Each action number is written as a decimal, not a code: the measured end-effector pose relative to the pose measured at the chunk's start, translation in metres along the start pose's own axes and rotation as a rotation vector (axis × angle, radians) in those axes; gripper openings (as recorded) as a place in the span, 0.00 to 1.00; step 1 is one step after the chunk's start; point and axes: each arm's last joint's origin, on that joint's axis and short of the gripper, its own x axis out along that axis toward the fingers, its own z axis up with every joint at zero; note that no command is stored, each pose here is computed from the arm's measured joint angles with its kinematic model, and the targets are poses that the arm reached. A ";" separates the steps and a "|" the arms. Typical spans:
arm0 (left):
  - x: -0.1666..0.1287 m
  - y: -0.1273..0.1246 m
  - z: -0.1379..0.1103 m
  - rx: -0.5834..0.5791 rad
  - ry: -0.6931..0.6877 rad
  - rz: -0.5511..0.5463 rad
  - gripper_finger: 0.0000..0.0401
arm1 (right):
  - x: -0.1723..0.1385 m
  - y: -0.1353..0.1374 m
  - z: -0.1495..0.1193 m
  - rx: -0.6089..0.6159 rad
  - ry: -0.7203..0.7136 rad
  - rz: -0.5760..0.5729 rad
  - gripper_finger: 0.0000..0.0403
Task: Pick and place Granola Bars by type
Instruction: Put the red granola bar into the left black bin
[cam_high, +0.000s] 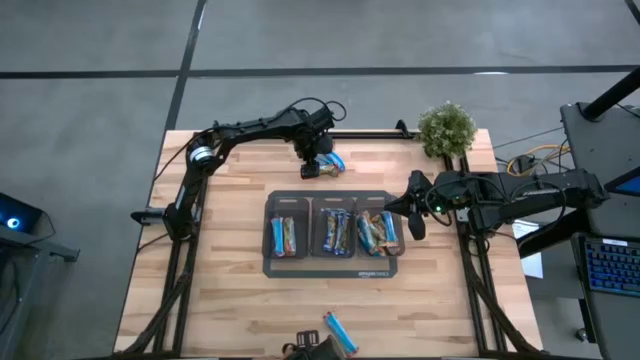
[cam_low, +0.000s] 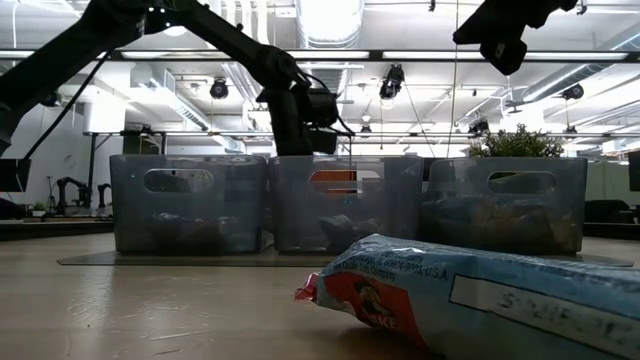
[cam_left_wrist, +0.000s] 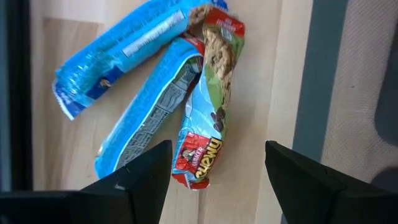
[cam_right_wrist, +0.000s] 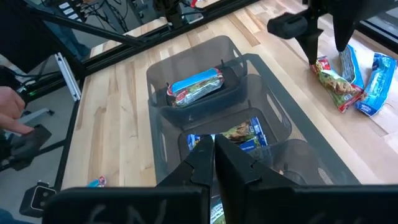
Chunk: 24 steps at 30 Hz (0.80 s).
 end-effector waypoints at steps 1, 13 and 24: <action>0.002 0.000 0.000 -0.001 0.005 -0.002 0.59 | 0.000 0.000 0.000 0.000 0.000 0.000 0.02; 0.015 -0.001 0.000 0.057 0.037 -0.018 0.59 | 0.000 -0.002 -0.004 -0.004 0.039 -0.021 0.02; 0.015 -0.004 -0.005 0.085 0.087 -0.045 0.59 | 0.000 -0.002 -0.004 -0.004 0.041 -0.023 0.02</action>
